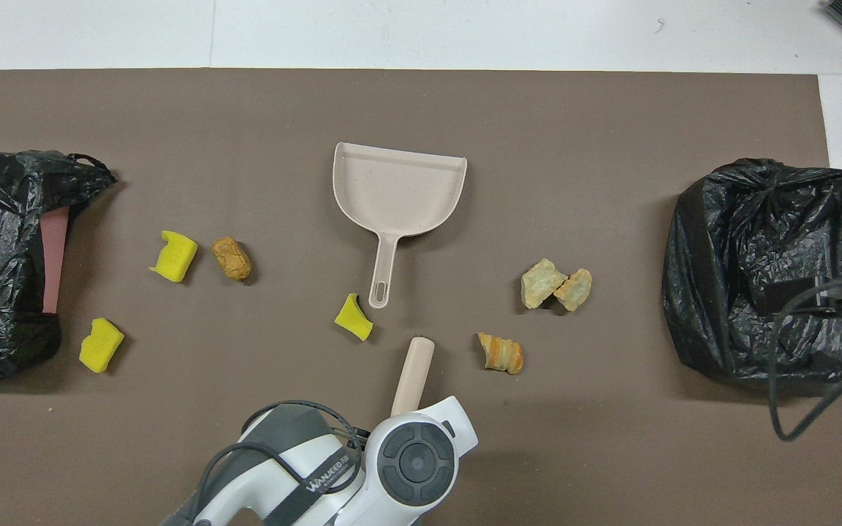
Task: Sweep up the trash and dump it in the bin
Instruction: 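Lift the brush with the left gripper while the right gripper reaches the dustpan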
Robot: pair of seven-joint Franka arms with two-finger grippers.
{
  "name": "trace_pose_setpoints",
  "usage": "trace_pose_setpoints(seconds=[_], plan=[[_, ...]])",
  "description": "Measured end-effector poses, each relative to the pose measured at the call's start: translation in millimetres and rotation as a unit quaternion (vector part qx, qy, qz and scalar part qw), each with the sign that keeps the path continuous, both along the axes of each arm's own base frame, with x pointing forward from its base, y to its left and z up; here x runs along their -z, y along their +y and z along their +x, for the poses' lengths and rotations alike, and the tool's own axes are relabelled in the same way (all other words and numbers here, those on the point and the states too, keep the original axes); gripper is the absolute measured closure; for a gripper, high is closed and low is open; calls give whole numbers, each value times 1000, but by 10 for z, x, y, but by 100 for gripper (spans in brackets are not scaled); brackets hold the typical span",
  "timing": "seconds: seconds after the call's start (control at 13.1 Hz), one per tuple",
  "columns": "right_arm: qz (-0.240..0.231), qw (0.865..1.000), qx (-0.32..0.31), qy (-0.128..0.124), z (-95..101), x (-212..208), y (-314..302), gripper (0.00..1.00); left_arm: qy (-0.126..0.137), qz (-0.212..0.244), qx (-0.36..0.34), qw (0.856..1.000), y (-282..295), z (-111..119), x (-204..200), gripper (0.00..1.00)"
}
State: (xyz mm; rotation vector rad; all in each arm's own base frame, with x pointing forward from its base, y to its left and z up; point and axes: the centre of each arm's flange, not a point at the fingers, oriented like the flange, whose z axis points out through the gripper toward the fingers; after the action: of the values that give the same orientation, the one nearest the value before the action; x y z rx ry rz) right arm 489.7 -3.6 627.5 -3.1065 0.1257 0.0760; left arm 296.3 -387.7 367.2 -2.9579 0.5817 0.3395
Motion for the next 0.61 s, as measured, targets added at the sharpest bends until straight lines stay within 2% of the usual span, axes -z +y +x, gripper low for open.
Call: trace_pose_setpoints(seconds=[0.15,0.38,0.61], plan=[[1,1000,1,-2,1,-21,-6,0,7,17,-8,1000,304,231,-109,74],[1,1000,-5,-4,1,-36,57,0,-9,41,-28,999,824,734,-148,74],[4,1000,-26,-1,3,33,343,0,-27,65,-77,995,1404,1245,-148,74]])
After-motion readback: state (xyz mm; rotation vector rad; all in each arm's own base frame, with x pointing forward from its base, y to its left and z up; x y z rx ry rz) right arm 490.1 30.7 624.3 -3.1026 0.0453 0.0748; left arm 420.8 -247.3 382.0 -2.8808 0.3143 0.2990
